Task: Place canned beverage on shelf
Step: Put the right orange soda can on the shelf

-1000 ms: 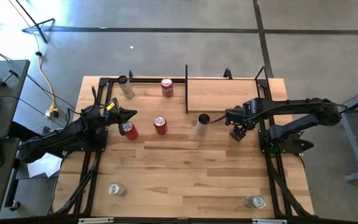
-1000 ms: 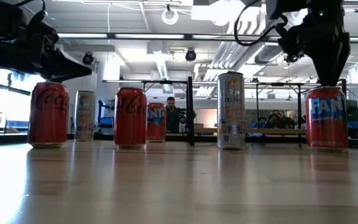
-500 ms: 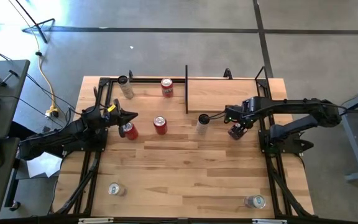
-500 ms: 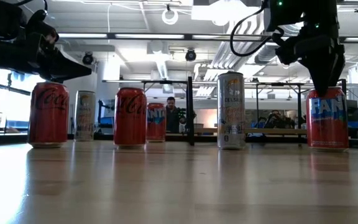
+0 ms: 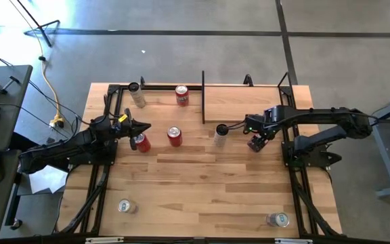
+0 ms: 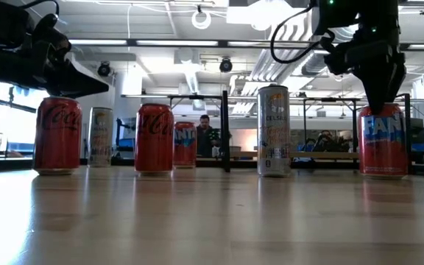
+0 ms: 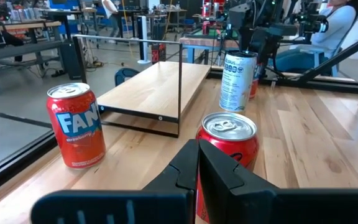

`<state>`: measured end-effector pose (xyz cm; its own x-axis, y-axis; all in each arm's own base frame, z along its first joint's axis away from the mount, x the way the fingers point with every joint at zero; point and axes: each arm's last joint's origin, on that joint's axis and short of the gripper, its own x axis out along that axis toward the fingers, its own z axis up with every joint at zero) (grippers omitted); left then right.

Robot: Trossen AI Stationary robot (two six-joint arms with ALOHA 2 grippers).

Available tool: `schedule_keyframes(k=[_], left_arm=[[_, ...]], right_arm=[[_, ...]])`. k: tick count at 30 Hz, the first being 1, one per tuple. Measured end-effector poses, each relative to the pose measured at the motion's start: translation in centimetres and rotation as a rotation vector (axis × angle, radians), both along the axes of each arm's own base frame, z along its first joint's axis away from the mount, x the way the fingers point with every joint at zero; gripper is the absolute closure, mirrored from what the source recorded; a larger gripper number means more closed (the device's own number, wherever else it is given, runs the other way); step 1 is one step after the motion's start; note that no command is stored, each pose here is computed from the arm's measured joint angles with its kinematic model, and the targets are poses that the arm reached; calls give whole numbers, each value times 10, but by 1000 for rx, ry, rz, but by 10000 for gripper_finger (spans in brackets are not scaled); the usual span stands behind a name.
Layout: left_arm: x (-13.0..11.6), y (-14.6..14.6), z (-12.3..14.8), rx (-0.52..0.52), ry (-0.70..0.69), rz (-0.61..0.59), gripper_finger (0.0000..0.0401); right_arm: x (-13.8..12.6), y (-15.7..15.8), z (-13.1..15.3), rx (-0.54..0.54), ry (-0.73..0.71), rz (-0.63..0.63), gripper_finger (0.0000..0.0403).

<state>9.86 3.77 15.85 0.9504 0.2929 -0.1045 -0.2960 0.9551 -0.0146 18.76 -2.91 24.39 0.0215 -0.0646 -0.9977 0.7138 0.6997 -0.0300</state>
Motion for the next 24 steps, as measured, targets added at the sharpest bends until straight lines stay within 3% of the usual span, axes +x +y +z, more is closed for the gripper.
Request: schedule_keyframes(k=[14, 24], left_arm=[[0, 0, 0, -1, 0, 1, 396], [0, 0, 0, -1, 0, 2, 396]], right_arm=[[7, 1, 16, 49, -66, -33, 139], [23, -2, 59, 41, -129, -33, 150]])
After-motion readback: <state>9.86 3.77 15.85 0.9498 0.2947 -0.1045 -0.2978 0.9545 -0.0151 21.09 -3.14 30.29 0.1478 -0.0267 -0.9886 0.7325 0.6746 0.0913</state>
